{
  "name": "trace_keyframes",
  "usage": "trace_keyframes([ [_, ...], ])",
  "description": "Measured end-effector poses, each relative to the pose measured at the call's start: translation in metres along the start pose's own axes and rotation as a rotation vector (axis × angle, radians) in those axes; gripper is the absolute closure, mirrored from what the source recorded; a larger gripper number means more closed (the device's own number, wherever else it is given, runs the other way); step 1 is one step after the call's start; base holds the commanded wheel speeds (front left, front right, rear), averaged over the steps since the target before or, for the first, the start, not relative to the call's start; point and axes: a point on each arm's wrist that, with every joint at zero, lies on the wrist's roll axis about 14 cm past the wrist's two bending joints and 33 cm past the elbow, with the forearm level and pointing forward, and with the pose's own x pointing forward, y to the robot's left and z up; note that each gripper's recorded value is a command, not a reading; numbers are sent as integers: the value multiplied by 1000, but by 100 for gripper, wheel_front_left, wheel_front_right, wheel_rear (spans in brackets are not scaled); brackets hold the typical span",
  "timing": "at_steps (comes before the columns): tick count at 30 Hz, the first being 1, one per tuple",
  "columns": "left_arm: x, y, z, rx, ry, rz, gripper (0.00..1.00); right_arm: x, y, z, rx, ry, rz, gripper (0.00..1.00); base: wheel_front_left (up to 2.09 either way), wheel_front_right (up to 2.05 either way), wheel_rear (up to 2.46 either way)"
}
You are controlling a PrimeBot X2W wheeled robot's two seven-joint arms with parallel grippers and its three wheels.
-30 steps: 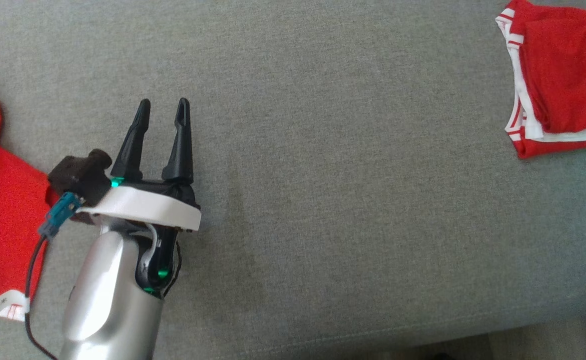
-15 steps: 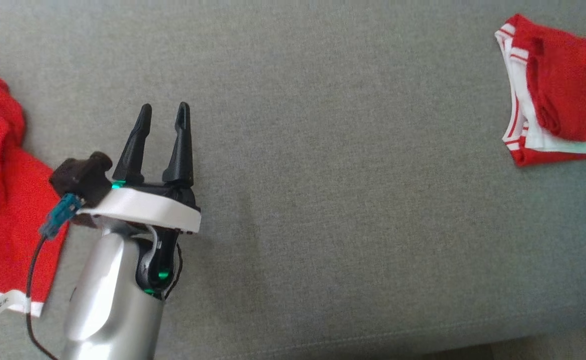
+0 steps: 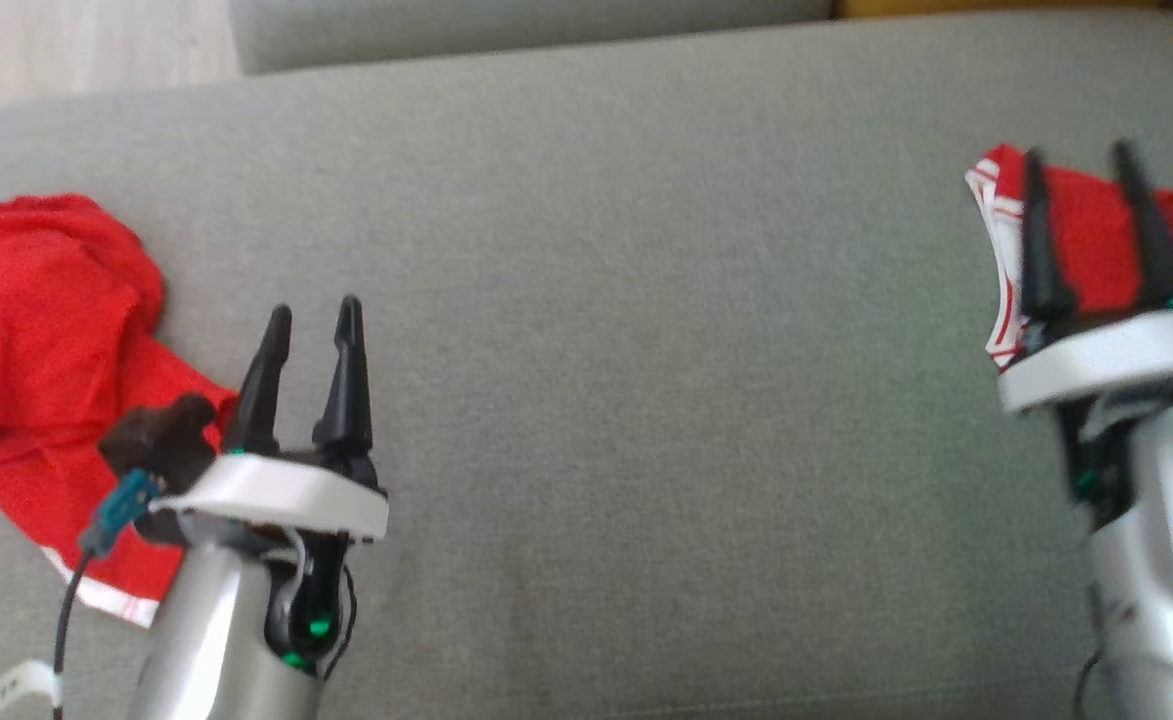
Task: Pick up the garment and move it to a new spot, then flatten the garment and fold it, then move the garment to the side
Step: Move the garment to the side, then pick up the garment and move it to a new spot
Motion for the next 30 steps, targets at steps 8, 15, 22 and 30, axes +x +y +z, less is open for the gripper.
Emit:
trace_keyframes([
  [8,-38,6,3,-12,0,38,0,-37,54,-12,101,-24,53,0,0,0,0],
  [15,-60,12,-2,-32,12,80,0,-62,64,-27,112,2,57,0,0,0,0],
  [22,-65,14,-3,-39,13,96,0,-70,64,-26,151,-6,48,0,0,0,0],
  [30,-65,14,-3,-37,14,94,0,-72,65,-27,175,-3,44,0,0,0,0],
])
